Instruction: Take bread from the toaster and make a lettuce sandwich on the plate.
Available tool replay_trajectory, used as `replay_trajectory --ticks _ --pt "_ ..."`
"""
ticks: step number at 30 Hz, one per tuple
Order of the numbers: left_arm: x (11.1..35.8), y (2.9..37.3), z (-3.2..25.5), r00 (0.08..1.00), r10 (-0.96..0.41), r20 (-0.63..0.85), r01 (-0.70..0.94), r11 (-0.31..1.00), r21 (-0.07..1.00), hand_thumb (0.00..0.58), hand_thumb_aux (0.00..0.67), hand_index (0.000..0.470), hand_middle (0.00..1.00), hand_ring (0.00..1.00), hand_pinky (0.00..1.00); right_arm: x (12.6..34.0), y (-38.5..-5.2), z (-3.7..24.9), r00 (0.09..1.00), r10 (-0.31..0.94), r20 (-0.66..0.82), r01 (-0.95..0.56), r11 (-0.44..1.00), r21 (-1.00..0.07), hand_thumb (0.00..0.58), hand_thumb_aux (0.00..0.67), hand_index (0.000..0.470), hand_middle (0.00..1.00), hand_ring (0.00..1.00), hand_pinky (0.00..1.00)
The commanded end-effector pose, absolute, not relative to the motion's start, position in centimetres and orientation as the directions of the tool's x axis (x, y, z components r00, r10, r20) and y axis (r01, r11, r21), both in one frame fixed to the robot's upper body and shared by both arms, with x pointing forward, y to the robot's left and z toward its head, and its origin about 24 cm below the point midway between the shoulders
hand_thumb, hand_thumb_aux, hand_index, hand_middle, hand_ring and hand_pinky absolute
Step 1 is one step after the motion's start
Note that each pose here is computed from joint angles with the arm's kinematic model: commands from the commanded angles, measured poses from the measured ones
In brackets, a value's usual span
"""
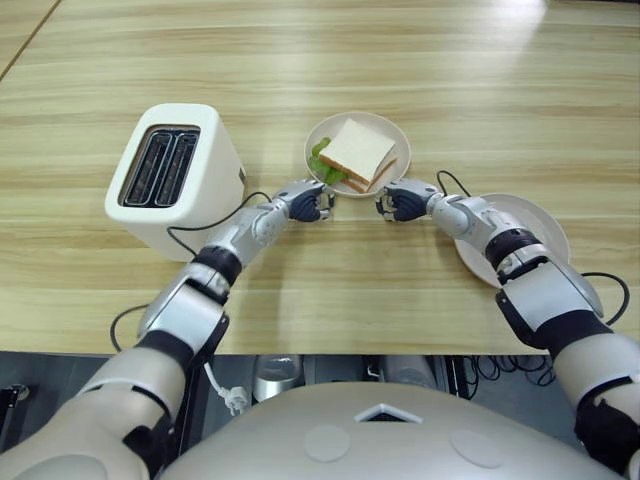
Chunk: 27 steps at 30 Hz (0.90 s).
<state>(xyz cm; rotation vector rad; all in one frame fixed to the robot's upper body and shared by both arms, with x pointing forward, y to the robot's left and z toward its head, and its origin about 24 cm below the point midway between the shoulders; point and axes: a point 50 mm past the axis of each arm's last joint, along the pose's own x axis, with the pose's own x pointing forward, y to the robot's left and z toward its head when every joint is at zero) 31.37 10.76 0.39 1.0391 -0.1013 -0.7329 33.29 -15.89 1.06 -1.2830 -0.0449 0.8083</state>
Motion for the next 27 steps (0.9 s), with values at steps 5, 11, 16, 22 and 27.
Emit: replay_trajectory --ticks 5,11,16,22,27 --pt "26.3 12.3 7.3 0.817 -0.533 0.219 0.376 0.781 0.498 0.0 0.0 0.0 0.0 0.0 0.0 31.4 -15.7 5.3 0.718 0.678 0.158 -0.427 0.608 -0.669 0.0 0.0 0.0 0.0 0.0 0.0" --pt "25.9 13.9 7.7 0.908 -0.268 0.322 0.195 0.951 0.242 0.0 0.0 0.0 0.0 0.0 0.0 29.9 -14.4 6.9 0.717 0.528 0.454 -0.414 0.848 -0.332 0.0 0.0 0.0 0.0 0.0 0.0" --pt "24.6 14.3 7.3 0.919 -0.162 0.36 0.112 0.982 0.155 0.0 0.0 0.0 0.0 0.0 0.0 29.2 -14.4 6.6 0.774 0.401 0.49 -0.332 0.916 -0.225 0.0 0.0 0.0 0.0 0.0 0.0" --pt "24.4 14.6 6.3 0.93 -0.128 0.346 0.086 0.987 0.132 0.0 0.0 0.0 0.0 0.0 0.0 28.5 -14.1 5.4 0.814 0.372 0.447 -0.292 0.926 -0.239 0.0 0.0 0.0 0.0 0.0 0.0" --pt "23.7 14.5 6.4 0.91 -0.138 0.391 0.058 0.976 0.209 0.0 0.0 0.0 0.0 0.0 0.0 28.4 -14.0 5.1 0.822 0.37 0.432 -0.282 0.925 -0.256 0.0 0.0 0.0 0.0 0.0 0.0"
